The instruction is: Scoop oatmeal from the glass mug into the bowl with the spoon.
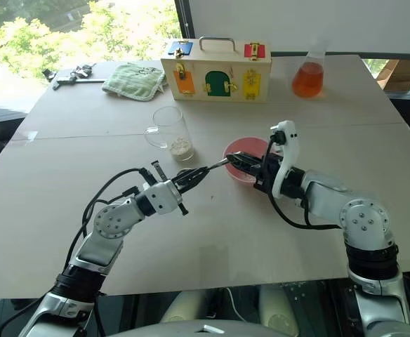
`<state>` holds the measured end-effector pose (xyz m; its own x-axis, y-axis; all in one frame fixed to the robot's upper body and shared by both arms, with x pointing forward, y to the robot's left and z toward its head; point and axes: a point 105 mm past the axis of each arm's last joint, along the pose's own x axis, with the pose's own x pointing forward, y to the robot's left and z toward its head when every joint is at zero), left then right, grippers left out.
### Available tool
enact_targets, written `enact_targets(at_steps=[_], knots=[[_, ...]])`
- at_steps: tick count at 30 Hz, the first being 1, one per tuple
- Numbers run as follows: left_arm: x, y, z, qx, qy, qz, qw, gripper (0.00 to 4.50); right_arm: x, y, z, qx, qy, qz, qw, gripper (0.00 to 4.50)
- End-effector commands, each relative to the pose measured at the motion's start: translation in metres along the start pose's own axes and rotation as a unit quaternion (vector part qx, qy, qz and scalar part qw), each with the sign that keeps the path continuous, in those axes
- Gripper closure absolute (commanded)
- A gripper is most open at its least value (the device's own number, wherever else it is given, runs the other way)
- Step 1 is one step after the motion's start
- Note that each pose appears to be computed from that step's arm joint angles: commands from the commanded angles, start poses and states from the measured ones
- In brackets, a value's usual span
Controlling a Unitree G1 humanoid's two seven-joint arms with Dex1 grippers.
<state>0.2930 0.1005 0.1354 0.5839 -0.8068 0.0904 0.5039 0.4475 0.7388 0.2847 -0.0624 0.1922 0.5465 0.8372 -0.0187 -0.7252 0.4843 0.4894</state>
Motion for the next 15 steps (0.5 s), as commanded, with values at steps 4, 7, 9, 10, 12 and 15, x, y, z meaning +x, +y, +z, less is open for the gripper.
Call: enact_targets(at_steps=[4,7,9,10,12,15], knots=[[0.0015,0.0052,0.0133,0.017,-0.029,0.01,0.999,4.5,0.0005,0.0087,0.0107,-0.018,-0.018,0.012,1.0,4.44],[0.0012,0.005,0.0127,0.017,-0.028,0.01,0.999,4.5,0.0005,0.0088,0.01,-0.02,-0.016,0.012,1.0,4.44],[0.0009,0.0046,0.0123,0.016,-0.028,0.01,0.999,4.5,0.0003,0.0085,0.0091,-0.023,-0.012,0.01,1.0,4.44],[0.0009,0.0044,0.012,0.015,-0.027,0.01,0.999,4.5,0.0004,0.0081,0.0086,-0.025,-0.011,0.009,1.0,4.44],[0.0007,0.0039,0.0111,0.003,-0.025,0.01,1.0,4.5,0.0012,0.0074,0.0093,-0.026,-0.013,0.005,1.0,4.44],[0.0005,0.0046,0.0119,-0.003,-0.026,0.01,1.0,4.5,0.0023,0.0072,0.0118,-0.023,-0.02,0.004,1.0,4.44]])
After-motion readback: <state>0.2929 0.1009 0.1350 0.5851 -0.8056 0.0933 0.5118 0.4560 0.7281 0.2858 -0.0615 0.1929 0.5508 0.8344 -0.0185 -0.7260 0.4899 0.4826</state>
